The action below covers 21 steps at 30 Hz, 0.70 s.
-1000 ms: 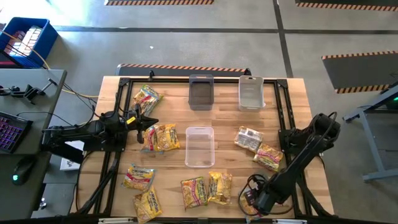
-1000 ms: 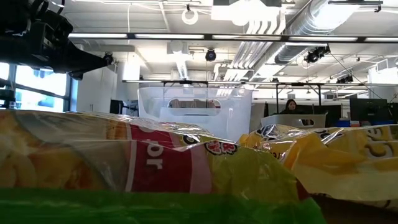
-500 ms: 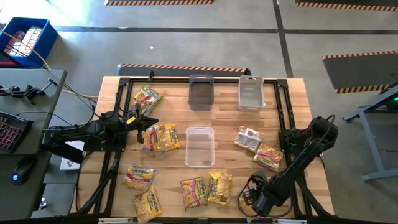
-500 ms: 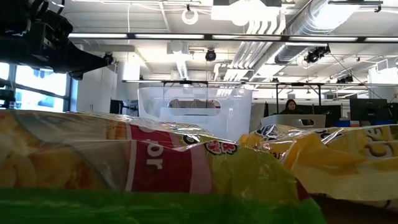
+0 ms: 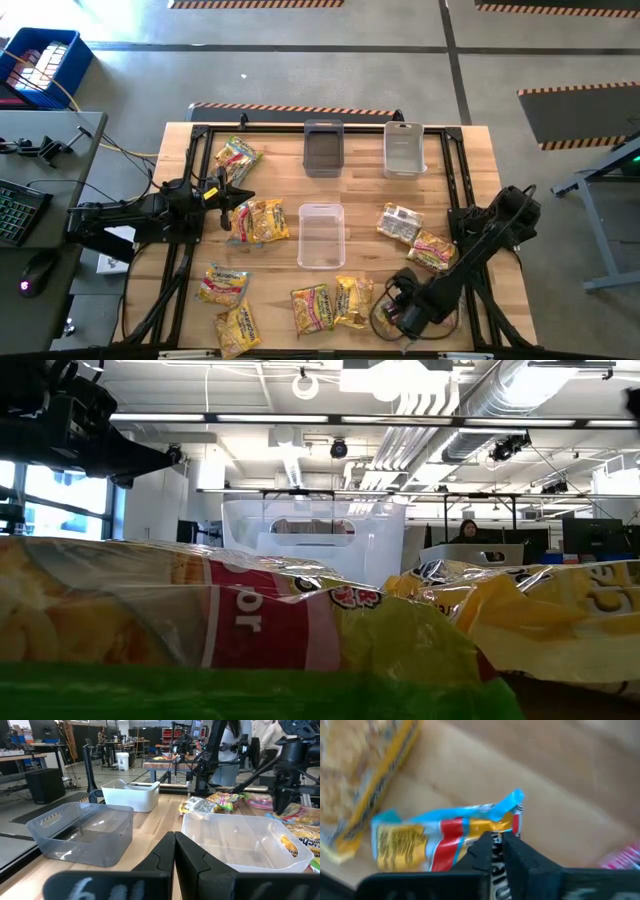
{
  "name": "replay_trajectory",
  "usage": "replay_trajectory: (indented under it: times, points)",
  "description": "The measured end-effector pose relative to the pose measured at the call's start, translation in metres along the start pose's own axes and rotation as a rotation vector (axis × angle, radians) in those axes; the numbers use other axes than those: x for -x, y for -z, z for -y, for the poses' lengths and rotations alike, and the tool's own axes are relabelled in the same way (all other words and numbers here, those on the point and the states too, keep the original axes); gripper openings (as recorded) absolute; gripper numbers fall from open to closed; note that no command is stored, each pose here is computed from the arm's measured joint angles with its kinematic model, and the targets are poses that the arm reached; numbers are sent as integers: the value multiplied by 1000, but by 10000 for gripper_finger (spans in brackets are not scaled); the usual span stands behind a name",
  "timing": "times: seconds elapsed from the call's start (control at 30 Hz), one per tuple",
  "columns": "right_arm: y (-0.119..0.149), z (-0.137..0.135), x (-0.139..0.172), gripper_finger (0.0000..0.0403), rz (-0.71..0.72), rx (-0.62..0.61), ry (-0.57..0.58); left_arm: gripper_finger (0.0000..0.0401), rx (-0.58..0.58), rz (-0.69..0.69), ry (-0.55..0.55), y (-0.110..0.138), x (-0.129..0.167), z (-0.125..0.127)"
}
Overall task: Sort Maruchan noodles
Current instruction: Put the blue noodle pack into the white bin
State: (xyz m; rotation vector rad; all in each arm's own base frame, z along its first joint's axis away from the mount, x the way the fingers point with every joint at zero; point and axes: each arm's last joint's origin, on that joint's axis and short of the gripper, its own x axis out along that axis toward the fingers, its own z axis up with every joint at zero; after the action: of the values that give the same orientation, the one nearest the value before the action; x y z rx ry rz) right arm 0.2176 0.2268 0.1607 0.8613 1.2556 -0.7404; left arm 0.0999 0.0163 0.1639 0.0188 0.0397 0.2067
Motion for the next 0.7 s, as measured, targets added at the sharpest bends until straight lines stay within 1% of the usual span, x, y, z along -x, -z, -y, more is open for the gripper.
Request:
replay_trajectory:
  times: [0.23, 0.37, 0.5, 0.53, 0.6, 0.63, 0.7]
  points:
    - [-43, 0, 13, 2, 42, 120, 23, 1, 0, 0, 0, 0, 0, 0]
    - [-72, 6, 24, 1, 74, 186, 70, 1, 0, 0, 0, 0, 0, 0]
    - [-101, 14, 33, 1, 77, 236, 107, 1, 0, 0, 0, 0, 0, 0]
    - [-107, 15, 36, 3, 60, 234, 103, 1, 0, 0, 0, 0, 0, 0]
    - [-117, 18, 41, 10, -24, 234, 73, 1, 0, 0, 0, 0, 0, 0]
    - [-120, 19, 44, 16, -68, 229, 50, 1, 0, 0, 0, 0, 0, 0]
    - [-118, 20, 51, 36, -150, 233, 8, 1, 1, 0, 0, 0, 0, 0]
